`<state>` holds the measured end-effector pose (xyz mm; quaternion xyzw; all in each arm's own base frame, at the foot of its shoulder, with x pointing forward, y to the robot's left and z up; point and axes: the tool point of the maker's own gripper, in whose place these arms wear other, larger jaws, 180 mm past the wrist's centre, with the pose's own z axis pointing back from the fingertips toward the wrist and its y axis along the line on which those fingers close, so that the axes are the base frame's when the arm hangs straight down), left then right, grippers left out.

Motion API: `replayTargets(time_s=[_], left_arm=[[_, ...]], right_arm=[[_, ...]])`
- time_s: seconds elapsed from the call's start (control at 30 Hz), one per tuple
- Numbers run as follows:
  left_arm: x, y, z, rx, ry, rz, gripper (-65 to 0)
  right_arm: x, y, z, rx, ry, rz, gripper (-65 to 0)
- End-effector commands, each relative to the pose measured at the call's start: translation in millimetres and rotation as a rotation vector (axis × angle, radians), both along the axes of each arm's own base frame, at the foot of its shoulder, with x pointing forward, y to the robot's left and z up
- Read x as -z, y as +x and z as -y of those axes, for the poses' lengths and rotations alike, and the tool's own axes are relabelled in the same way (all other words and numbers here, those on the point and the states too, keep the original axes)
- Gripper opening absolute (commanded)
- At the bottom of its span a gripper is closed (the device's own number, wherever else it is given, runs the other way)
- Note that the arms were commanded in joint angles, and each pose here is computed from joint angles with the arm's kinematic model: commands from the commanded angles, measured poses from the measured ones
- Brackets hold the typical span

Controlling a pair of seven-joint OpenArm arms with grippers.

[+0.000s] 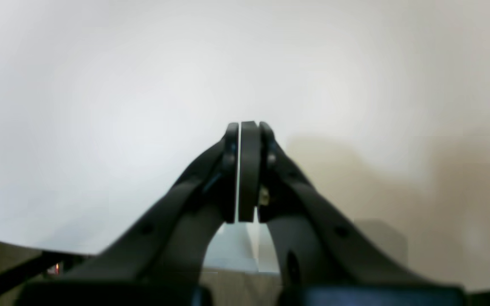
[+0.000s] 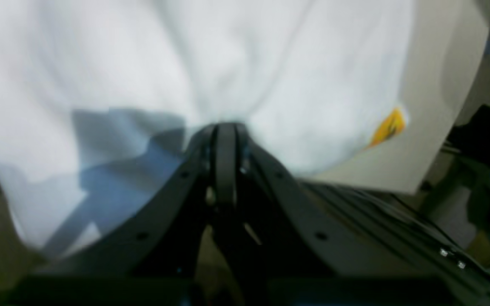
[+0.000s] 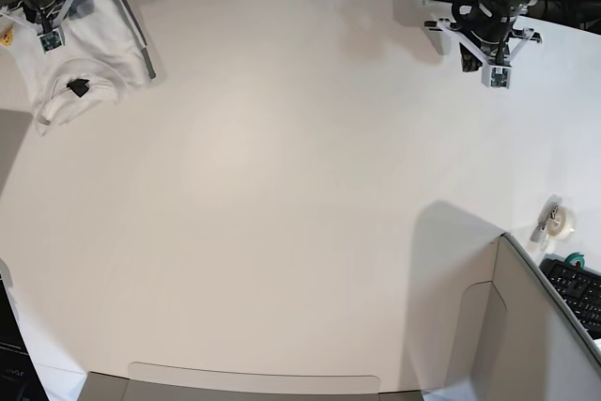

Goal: Layout the t-shirt on the table in an organized manner, then fold the t-shirt properly
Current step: 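Pull the folded shirt back toward the table center with the right gripper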

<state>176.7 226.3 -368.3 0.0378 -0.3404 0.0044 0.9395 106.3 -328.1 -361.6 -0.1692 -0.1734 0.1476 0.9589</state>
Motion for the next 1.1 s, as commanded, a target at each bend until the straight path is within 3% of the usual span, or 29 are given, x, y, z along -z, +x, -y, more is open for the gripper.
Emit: replayTargets(time_s=[0.0, 0.2, 0.53, 0.87, 1.07], left_arm=[[-9, 6, -3, 0.003, 0.015, 0.039, -65.0], [-8, 4, -3, 0.003, 0.015, 0.032, -65.0], [-4, -3, -3, 0.003, 0.015, 0.012, -65.0], [0, -13, -3, 0.003, 0.015, -0.017, -65.0], [1, -15, -3, 0.003, 0.015, -0.022, -65.0]], right_arm=[[-7, 6, 10, 0.002, -0.036, 0.006, -65.0], [10, 18, -1, 0.013, 0.018, -0.006, -65.0], [57, 23, -85, -0.054, 0.227, -0.058, -65.0], [60, 51, -138, 0.014, 0.38, 0.039, -65.0], [57, 66, -154, 0.033, 0.427, 0.08, -65.0]])
